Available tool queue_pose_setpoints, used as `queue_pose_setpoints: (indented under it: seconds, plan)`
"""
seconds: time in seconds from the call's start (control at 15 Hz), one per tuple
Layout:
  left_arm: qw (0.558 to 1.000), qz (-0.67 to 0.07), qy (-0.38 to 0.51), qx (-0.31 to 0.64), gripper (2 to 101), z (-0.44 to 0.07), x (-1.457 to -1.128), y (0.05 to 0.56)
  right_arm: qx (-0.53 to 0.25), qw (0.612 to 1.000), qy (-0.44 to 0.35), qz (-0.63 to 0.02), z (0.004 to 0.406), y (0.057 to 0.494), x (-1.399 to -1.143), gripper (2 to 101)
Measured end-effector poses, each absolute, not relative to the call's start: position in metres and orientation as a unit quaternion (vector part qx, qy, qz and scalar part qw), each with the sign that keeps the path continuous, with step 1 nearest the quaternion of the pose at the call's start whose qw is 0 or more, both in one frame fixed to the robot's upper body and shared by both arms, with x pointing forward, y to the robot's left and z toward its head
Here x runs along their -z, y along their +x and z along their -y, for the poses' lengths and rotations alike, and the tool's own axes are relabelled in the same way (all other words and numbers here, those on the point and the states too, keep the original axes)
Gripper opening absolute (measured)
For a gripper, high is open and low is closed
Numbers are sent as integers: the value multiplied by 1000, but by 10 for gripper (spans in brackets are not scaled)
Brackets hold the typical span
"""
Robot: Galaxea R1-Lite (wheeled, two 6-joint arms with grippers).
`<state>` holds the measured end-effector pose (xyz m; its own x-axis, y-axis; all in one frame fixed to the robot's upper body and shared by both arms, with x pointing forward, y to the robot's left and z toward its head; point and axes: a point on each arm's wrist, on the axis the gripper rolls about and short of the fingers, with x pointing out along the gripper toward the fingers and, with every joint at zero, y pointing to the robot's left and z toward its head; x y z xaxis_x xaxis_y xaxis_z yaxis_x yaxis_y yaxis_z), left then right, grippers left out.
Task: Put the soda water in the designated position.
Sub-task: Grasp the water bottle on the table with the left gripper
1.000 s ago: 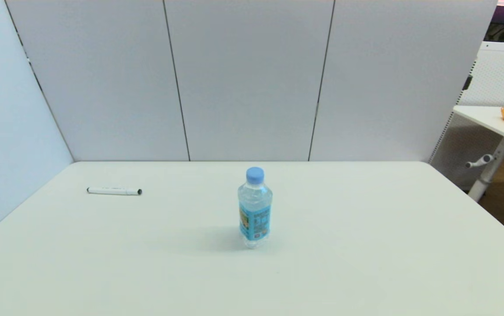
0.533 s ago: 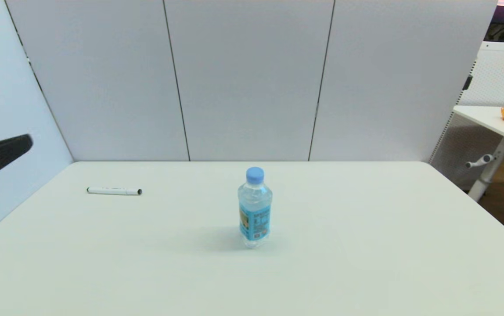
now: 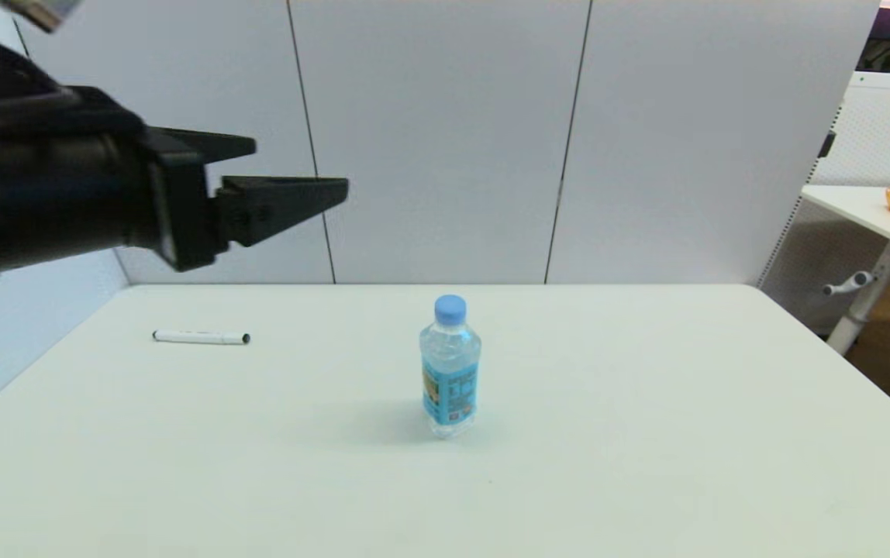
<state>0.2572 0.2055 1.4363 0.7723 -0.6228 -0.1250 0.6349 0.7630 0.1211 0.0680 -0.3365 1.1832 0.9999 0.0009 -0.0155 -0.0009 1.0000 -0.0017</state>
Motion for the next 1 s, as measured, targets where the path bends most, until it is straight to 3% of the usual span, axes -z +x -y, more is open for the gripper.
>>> queue_pose_setpoints:
  seconds: [0.4, 1.0]
  plan:
    - [897, -94, 100, 420, 979, -144, -1379, 306, -1, 1000, -1, -8, 337, 68, -1183, 973]
    - [892, -118, 104, 424, 979, -141, -1281, 307, -1, 1000, 0, -8, 337, 68, -1183, 973]
